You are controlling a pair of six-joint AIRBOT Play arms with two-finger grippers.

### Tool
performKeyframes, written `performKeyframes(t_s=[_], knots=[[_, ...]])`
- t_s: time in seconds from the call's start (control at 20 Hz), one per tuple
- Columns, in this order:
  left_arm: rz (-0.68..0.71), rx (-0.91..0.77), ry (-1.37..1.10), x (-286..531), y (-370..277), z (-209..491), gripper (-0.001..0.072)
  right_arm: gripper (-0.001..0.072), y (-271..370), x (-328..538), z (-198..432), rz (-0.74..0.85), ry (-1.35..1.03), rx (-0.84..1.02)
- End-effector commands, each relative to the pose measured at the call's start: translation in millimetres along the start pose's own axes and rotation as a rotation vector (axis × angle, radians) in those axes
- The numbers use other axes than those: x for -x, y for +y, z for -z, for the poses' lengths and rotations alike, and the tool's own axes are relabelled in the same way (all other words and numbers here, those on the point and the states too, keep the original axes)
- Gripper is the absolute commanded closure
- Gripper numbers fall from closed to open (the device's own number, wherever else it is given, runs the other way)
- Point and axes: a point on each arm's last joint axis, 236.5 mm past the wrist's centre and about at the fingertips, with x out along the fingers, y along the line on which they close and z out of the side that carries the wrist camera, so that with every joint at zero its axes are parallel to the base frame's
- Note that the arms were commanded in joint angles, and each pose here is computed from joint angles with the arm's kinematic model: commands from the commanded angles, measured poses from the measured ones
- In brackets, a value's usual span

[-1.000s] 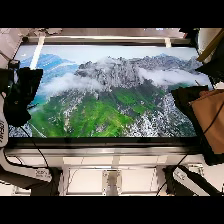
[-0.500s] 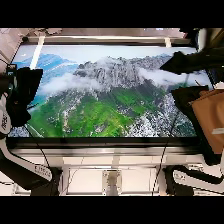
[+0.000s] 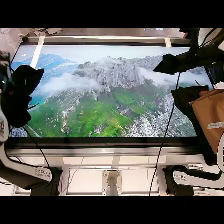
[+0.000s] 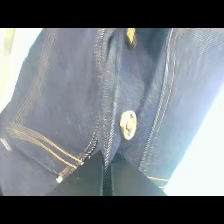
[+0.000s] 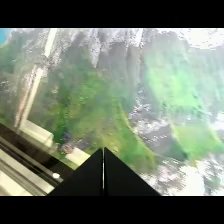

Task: Fold the clothes and pants, and hang the long-sleeved shirts on hangers.

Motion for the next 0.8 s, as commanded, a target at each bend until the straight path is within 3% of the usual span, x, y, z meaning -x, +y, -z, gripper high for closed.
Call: performKeyframes(t_s=[0.0, 0.1, 0.25, 0.5, 0.6, 0.65, 0.7, 0.75], knots=[[0.254, 0.145, -0.146, 107.6, -54.9, -44.9, 0.0681, 0.0702, -27.8, 43.2, 16.2, 0.147, 0.071, 0.013], [0.491, 0.133, -0.120, 169.4, -120.8, -38.8, 0.0681, 0.0702, -45.2, 71.2, 20.2, 0.227, 0.073, -0.005], [0.765, -0.132, 0.069, 224.7, -231.1, 23.2, 0.0680, 0.0702, -66.1, 94.1, 22.9, 0.283, 0.054, -0.052], [0.885, -0.528, 0.333, 240.4, -367.9, 174.4, 0.0680, 0.0700, -78.8, 90.5, 29.7, 0.282, 0.080, -0.047], [0.884, -0.636, 0.421, 230.1, -402.8, 234.5, 0.0680, 0.0611, -82.9, 83.9, 30.2, 0.273, 0.090, -0.058], [0.876, -0.687, 0.475, 225.4, -413.8, 260.8, 0.0651, 0.0494, -86.4, 79.9, 29.7, 0.270, 0.096, -0.064], [0.871, -0.724, 0.510, 223.8, -421.0, 276.3, 0.0436, 0.0433, -89.1, 76.2, 27.9, 0.266, 0.096, -0.068], [0.868, -0.741, 0.524, 223.4, -424.3, 281.2, 0.0166, 0.0433, -91.3, 70.8, 25.5, 0.253, 0.097, -0.073]])
